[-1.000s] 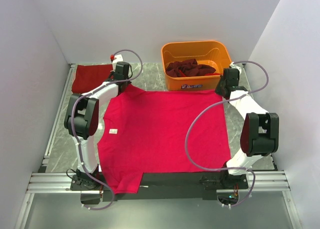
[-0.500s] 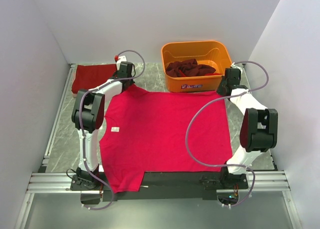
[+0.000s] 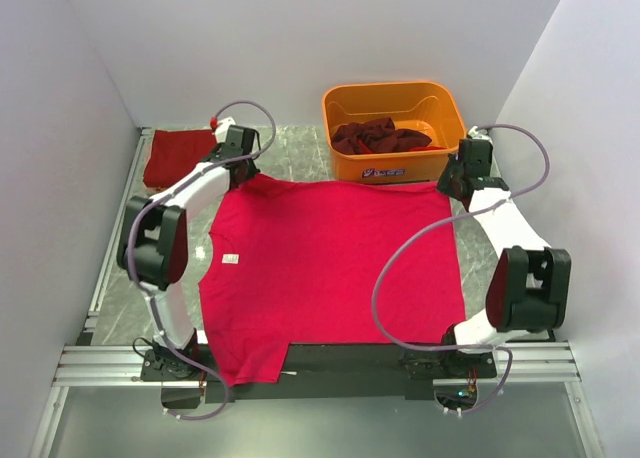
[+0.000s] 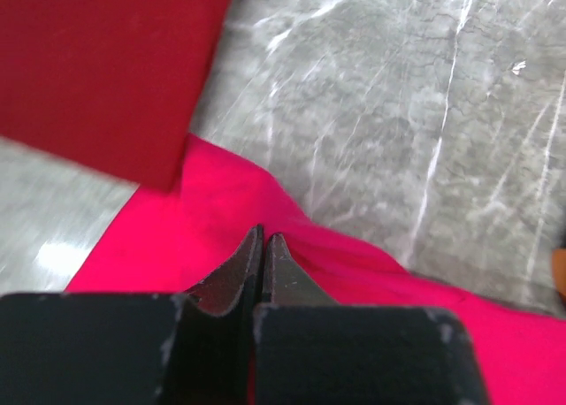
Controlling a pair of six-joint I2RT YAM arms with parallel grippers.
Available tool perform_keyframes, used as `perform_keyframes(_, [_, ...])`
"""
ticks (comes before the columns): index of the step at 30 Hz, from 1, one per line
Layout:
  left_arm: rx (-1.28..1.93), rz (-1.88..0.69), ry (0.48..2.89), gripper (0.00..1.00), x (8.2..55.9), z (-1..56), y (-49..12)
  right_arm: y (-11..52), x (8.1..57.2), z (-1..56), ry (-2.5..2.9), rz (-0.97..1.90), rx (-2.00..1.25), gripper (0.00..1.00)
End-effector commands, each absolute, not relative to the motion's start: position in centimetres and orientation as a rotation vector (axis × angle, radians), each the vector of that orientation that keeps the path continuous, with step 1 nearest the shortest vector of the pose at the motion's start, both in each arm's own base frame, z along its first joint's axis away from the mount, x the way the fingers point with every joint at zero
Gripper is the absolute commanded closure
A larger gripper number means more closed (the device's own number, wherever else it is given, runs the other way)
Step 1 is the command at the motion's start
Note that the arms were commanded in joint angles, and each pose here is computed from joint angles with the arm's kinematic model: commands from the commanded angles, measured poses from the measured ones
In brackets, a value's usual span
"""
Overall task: Fold and stack the t-shirts
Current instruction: Fold the tshirt
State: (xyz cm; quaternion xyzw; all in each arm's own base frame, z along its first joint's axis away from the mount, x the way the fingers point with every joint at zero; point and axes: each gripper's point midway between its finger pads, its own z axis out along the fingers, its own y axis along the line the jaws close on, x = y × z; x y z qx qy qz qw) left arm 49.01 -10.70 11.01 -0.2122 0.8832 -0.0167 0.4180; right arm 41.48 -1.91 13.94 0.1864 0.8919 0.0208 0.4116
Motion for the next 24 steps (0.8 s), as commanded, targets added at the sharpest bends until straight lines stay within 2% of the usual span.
perform_keyframes(1, [-0.625, -0.009, 2.221, 0.99, 46.3, 13.2, -9.7, -2.0, 39.9, 15.0, 2.249, 0.055, 0.483, 1.0])
perform_keyframes(11, [-0.732, 0.069, 2.327, 0.99, 39.4, 13.0, -8.8, -2.7, 37.8, 15.9, 2.269, 0.001, 0.491, 1.0])
perform_keyframes(24, [-0.811, 0.122, 2.417, 0.99, 34.6, 13.9, -8.0, -3.0, 37.4, 16.8, 2.273, -0.031, 0.469, 1.0])
